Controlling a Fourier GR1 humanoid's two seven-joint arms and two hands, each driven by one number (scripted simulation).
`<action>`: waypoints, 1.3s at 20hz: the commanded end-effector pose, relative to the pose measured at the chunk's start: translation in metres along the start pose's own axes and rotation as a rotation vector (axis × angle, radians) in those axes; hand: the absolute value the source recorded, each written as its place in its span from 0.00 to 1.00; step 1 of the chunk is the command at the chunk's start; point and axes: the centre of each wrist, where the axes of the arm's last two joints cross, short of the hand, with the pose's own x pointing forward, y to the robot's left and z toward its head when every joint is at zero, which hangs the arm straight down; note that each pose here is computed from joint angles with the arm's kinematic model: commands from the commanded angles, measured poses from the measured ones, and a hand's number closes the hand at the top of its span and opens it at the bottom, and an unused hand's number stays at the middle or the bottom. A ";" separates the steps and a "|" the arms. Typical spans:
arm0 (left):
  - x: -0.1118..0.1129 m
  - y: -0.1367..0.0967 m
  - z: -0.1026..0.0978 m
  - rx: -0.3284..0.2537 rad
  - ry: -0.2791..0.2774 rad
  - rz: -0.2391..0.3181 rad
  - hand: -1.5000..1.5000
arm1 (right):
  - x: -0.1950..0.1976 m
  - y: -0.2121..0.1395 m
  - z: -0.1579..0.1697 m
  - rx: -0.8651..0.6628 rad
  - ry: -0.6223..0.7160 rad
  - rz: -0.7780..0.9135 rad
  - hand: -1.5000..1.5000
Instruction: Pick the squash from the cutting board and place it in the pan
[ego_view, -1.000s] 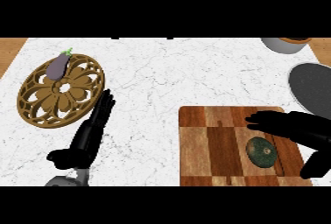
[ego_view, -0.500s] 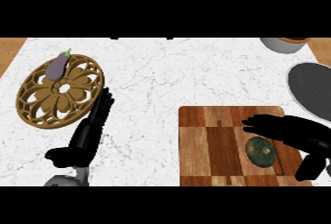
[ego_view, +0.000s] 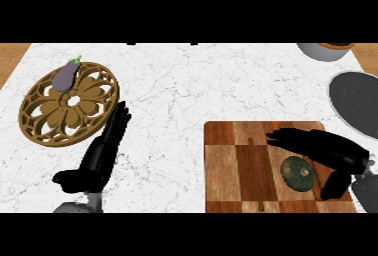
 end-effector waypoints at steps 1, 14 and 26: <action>-0.006 -0.013 -0.003 -0.015 -0.010 -0.001 0.50 | 0.005 0.013 -0.010 0.028 0.006 -0.020 0.00; 0.001 -0.004 -0.002 -0.012 0.000 0.012 0.50 | -0.009 0.051 -0.036 0.128 -0.041 0.178 1.00; 0.005 0.007 -0.004 0.011 0.013 0.014 0.50 | -0.011 -0.004 -0.031 -0.256 0.075 0.096 1.00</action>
